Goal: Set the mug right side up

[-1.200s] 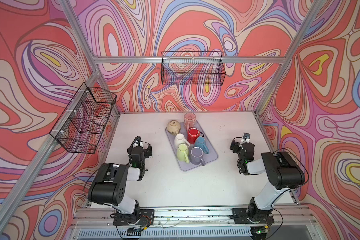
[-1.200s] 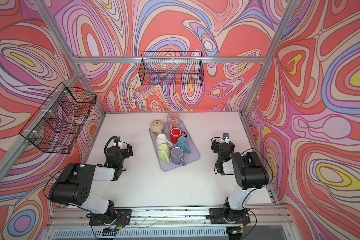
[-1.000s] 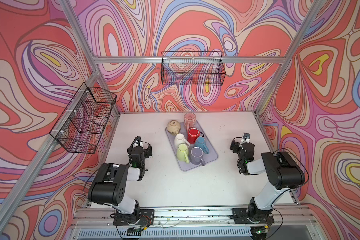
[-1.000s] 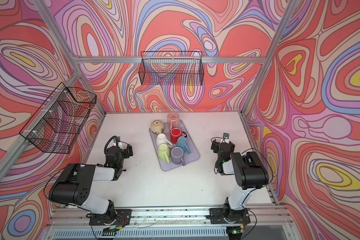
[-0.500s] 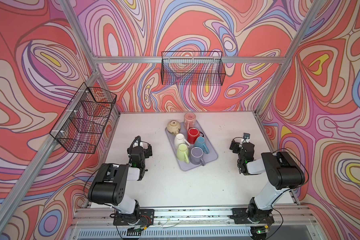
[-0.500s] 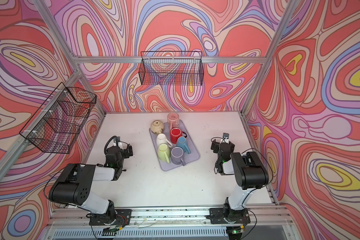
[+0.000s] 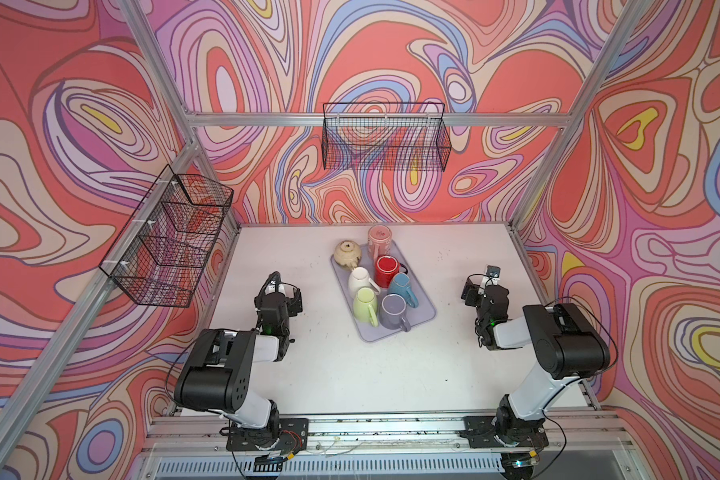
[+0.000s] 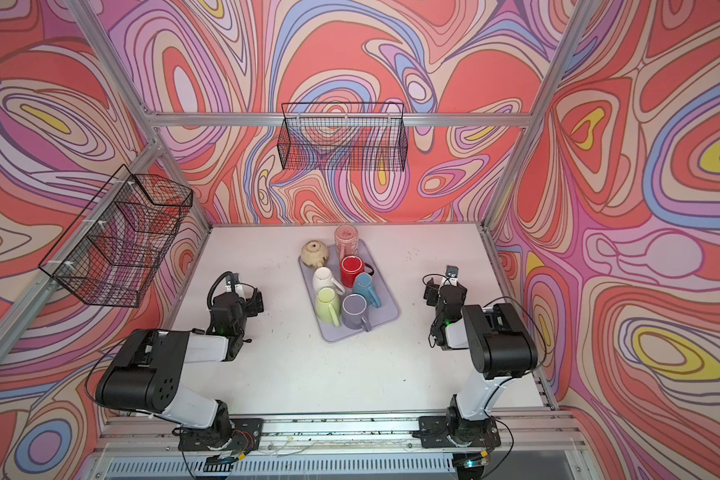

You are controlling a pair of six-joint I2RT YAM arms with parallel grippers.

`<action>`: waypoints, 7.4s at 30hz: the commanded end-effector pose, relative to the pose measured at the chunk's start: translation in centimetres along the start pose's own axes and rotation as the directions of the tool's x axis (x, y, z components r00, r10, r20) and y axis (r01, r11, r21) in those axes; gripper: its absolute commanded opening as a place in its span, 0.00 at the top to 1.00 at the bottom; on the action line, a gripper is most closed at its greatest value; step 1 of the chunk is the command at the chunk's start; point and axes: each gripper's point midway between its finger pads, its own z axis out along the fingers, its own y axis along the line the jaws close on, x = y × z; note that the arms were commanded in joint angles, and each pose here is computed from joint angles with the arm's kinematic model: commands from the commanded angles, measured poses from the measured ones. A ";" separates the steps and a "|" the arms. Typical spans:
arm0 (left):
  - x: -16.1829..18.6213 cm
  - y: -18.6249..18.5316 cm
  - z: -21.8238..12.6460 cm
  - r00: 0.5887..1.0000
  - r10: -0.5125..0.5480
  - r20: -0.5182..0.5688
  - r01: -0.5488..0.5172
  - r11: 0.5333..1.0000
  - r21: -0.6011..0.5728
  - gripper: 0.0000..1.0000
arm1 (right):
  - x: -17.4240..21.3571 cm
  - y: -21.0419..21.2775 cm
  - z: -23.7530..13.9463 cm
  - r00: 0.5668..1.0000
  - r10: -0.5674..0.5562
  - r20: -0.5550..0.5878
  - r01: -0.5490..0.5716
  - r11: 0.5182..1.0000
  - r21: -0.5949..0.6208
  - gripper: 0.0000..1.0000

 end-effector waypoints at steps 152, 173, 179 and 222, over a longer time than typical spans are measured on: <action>-11.4 -15.1 -22.9 0.941 -0.157 -0.300 0.338 0.495 0.800 0.27 | -8.6 24.8 -24.2 0.964 -0.147 -0.220 -0.086 0.612 -0.786 0.91; -16.2 -19.0 -27.2 0.909 -0.227 -0.350 0.365 0.025 0.931 0.27 | -14.0 29.4 -29.2 0.982 -0.034 -0.188 -0.174 0.247 -0.953 0.92; -16.5 -19.4 -27.0 0.902 -0.242 -0.358 0.368 -0.007 0.930 0.29 | -14.7 30.0 -30.0 0.981 0.000 -0.192 -0.189 0.170 -0.967 0.92; -16.5 -21.4 -26.1 0.886 -0.297 -0.355 0.353 -0.063 0.933 0.82 | -12.8 32.2 -30.6 0.964 -0.006 -0.267 -0.266 0.021 -0.964 0.92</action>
